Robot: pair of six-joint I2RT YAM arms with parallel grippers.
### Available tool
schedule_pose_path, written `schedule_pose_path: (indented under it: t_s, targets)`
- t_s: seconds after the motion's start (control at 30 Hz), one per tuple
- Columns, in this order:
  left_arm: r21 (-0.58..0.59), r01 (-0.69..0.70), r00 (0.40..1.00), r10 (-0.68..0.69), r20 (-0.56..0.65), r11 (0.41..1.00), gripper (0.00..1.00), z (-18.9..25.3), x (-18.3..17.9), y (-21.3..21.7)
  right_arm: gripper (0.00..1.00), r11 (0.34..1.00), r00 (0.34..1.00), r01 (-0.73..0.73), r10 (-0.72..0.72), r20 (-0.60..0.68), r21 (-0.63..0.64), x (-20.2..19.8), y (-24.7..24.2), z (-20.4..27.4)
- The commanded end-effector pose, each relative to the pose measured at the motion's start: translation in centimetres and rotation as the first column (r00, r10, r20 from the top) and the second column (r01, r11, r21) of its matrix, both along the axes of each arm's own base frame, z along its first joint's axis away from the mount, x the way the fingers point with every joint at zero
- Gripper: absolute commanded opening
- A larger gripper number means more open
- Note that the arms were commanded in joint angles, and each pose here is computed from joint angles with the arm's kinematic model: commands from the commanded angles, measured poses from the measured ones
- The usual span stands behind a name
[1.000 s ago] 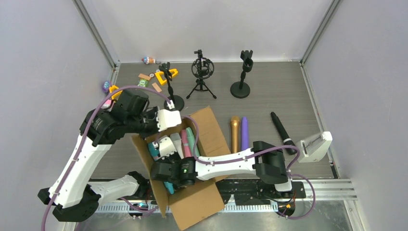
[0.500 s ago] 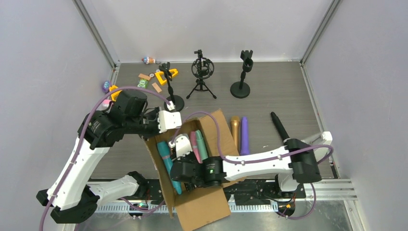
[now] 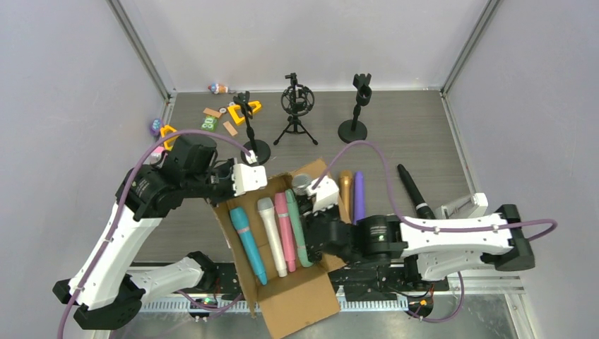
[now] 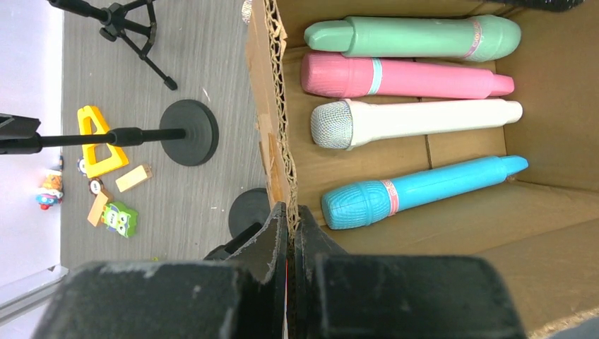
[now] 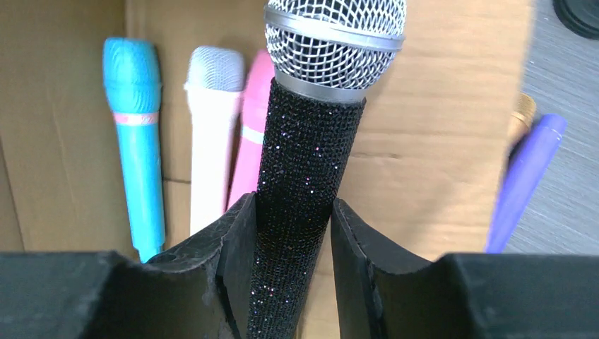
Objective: Attach the microphones to the stand
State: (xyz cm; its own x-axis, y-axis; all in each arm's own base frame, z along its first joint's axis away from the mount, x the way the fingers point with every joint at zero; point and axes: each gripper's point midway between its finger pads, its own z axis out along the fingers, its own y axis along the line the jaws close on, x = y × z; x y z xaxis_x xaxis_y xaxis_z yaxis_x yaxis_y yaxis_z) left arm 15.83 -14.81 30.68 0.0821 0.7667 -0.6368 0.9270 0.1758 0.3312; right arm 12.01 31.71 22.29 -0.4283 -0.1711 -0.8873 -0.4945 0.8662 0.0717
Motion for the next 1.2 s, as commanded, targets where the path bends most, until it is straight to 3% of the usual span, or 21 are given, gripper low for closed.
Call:
schedule_pose_path:
  t_s: [0.0, 0.23, 0.5, 0.8, 0.97, 1.03, 1.17]
  targets:
    - [-0.001, 0.035, 0.999, -0.035, -0.034, 0.999, 0.00, -0.2, -1.5, 0.2, 0.05, 0.981, 0.980, 0.192, -0.191, 0.054, -0.005, 3.8, -6.8, 1.1]
    - [0.006, 0.039, 0.999, -0.039, -0.029, 0.999, 0.00, 0.0, -1.6, 0.4, 0.05, 0.916, 0.926, 0.377, -0.371, 0.068, -0.139, 9.5, -14.6, -1.2]
    - [-0.001, 0.042, 0.999, -0.042, -0.023, 0.999, 0.00, 0.3, -1.7, 0.4, 0.05, 0.826, 0.869, 0.474, -0.495, 0.008, -0.304, 13.3, -19.0, -6.3]
    - [-0.014, 0.048, 0.999, -0.048, -0.018, 0.999, 0.00, 0.8, -1.8, 0.2, 0.05, 0.736, 0.832, 0.448, -0.551, -0.064, -0.507, 14.6, -21.2, -11.7]
    - [-0.022, 0.053, 0.998, -0.053, -0.018, 0.998, 0.00, 0.9, -1.9, 0.2, 0.05, 0.713, 0.813, 0.430, -0.572, -0.105, -0.554, 14.5, -21.7, -14.2]
    - [-0.019, 0.056, 0.998, -0.057, -0.018, 0.998, 0.00, 0.7, -2.0, 0.2, 0.08, 0.716, 0.806, 0.421, -0.577, -0.132, -0.557, 14.4, -21.9, -15.1]
    - [-0.020, 0.058, 0.998, -0.058, -0.016, 0.998, 0.00, 0.6, -2.1, 0.3, 0.25, 0.713, 0.798, 0.407, -0.582, -0.157, -0.571, 14.3, -22.4, -16.0]
